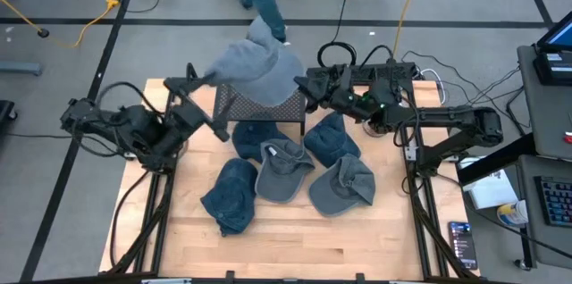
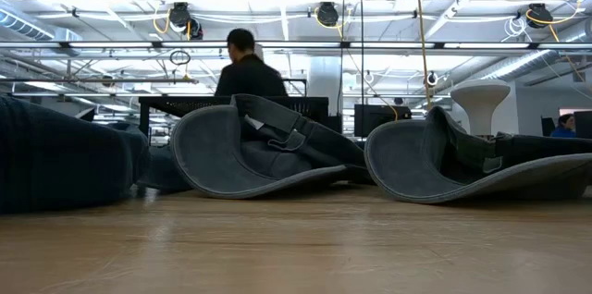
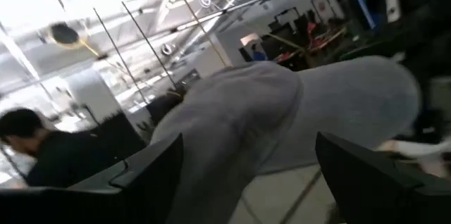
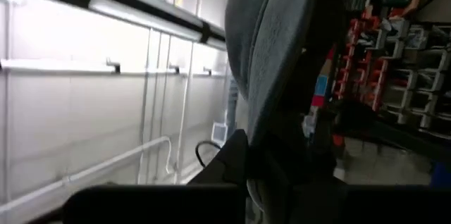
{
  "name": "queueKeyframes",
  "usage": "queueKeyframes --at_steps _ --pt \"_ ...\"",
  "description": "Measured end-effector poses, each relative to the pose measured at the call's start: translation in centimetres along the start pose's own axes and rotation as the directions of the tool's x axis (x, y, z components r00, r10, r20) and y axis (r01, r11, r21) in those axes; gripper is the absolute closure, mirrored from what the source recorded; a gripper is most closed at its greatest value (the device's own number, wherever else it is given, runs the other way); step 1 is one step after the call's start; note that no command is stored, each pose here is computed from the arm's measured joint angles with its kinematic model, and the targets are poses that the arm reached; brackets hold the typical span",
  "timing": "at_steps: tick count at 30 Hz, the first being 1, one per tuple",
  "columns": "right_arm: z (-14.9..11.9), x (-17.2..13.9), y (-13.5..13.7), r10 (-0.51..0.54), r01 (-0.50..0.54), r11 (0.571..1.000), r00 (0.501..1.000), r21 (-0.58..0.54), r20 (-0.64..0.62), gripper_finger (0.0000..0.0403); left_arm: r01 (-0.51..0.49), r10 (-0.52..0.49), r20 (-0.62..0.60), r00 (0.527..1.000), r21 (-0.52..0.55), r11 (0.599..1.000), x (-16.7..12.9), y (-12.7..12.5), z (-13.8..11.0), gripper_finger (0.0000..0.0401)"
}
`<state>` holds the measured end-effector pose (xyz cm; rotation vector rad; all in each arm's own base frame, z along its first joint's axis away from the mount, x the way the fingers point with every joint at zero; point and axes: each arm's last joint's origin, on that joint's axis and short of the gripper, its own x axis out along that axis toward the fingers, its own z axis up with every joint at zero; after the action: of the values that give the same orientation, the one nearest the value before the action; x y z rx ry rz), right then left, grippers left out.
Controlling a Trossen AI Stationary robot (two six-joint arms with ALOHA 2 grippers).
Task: Pick & Place hat
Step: Put the bottom dark gray cap on the right side of the shelf
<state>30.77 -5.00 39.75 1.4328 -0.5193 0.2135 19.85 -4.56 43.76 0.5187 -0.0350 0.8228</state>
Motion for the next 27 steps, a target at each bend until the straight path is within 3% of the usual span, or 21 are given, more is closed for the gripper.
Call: queueKeyframes --at_steps 5,14,20,27 --pt "1.4 -0.4 1.0 0.019 -0.028 0.997 0.992 -0.072 -0.128 0.0397 0.044 -0.041 0.017 0.999 -0.212 0.976 -1.4 1.5 0.3 0.0077" --pt "4.2 -1.7 2.0 -0.052 0.004 0.992 0.926 -0.128 -0.373 0.0397 0.135 -0.110 0.080 0.991 -0.458 0.879 -3.5 3.8 0.9 0.0082" --pt "6.2 -3.0 2.2 -0.145 0.078 0.984 0.869 -0.158 -0.473 0.0397 0.178 -0.140 0.111 0.984 -0.531 0.829 -4.3 4.7 1.2 0.0082" --pt "10.3 -4.1 1.5 -0.228 0.164 0.971 0.853 -0.173 -0.469 0.0397 0.203 -0.163 0.123 0.979 -0.536 0.820 -4.7 4.6 1.3 0.0082"
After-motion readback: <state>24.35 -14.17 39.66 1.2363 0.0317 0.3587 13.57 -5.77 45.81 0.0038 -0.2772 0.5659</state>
